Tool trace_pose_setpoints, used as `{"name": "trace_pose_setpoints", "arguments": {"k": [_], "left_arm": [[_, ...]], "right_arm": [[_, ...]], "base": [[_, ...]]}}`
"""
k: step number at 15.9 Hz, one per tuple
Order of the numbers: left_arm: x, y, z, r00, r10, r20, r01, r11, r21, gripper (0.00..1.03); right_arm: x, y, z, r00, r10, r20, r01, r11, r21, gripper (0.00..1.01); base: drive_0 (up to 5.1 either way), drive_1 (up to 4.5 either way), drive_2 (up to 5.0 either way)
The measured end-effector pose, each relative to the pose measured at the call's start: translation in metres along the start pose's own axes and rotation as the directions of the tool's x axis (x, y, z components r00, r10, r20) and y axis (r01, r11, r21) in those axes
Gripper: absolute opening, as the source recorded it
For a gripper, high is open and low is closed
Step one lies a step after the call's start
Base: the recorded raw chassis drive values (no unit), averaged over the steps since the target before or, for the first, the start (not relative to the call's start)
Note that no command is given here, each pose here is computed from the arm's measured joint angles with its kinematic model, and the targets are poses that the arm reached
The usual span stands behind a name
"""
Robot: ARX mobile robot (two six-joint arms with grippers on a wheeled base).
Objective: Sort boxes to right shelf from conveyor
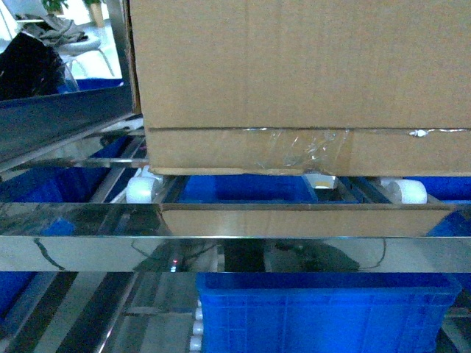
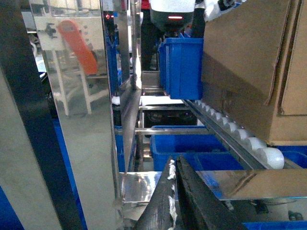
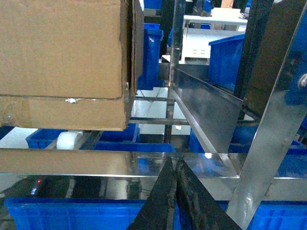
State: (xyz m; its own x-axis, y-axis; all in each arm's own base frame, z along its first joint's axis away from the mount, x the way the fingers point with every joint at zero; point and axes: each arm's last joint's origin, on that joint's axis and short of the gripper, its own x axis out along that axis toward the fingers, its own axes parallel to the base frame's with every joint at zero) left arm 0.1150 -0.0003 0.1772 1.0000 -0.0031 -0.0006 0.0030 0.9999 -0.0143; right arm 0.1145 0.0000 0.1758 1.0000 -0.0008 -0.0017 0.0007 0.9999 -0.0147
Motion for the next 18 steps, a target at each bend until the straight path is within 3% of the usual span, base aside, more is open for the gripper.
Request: {"name": "trace_pose_setpoints", "arguments": {"k": [7,9,10,11,14,16,17,18], "left_arm": [[-0.007,0.0,-0.006,1.0,0.0,0.015,0.0,1.0,0.0,0.02],[-0.011,0.0,-0.009,1.0,0.001,-0.008,-0.001,1.0,0.0,0.02],[-0.017,0.0,-0.011,1.0,0.0,-0.012,0.0,1.0,0.0,0.02],[-0.018,0.0,-0.007,1.0,-0.001,0.021,0.001,1.0,0.0,0.02],[-0.018,0.0,-0.009,1.0,0.0,0.006,0.0,1.0,0.0,0.02],[-0.018,0.0,-0.01,1.0,0.0,0.0,0.0,1.0,0.0,0.18],[-0.018,0.0,-0.01,1.0,0.0,0.002,0.0,1.0,0.0,0.25],[-0.018,0.0,-0.01,1.0,0.0,0.001,0.0,1.0,0.0,0.36]], "right_arm": [[-0.007,0.0,-0.005,1.0,0.0,0.019,0.0,1.0,0.0,0.02],[-0.013,0.0,-0.01,0.999,0.002,-0.032,-0.002,1.0,0.0,0.02],[-0.018,0.0,-0.007,1.0,0.001,0.017,-0.001,1.0,0.0,0.02],[-0.017,0.0,-0.007,1.0,0.0,0.016,0.0,1.0,0.0,0.02],[-0.017,0.0,-0.008,1.0,0.001,0.008,-0.001,1.0,0.0,0.02],[-0.017,0.0,-0.008,1.0,0.001,0.008,-0.001,1.0,0.0,0.02],[-0.017,0.0,-0.008,1.0,0.001,0.008,-0.001,1.0,0.0,0.06],[-0.017,0.0,-0.008,1.0,0.001,0.008,-0.001,1.0,0.0,0.17]], "base": [[0.0,0.0,0.0],[0.0,0.0,0.0],[0.0,0.0,0.0],[0.0,0.0,0.0],[0.0,0.0,0.0],[0.0,0.0,0.0],[0.0,0.0,0.0],[0.0,0.0,0.0]]}}
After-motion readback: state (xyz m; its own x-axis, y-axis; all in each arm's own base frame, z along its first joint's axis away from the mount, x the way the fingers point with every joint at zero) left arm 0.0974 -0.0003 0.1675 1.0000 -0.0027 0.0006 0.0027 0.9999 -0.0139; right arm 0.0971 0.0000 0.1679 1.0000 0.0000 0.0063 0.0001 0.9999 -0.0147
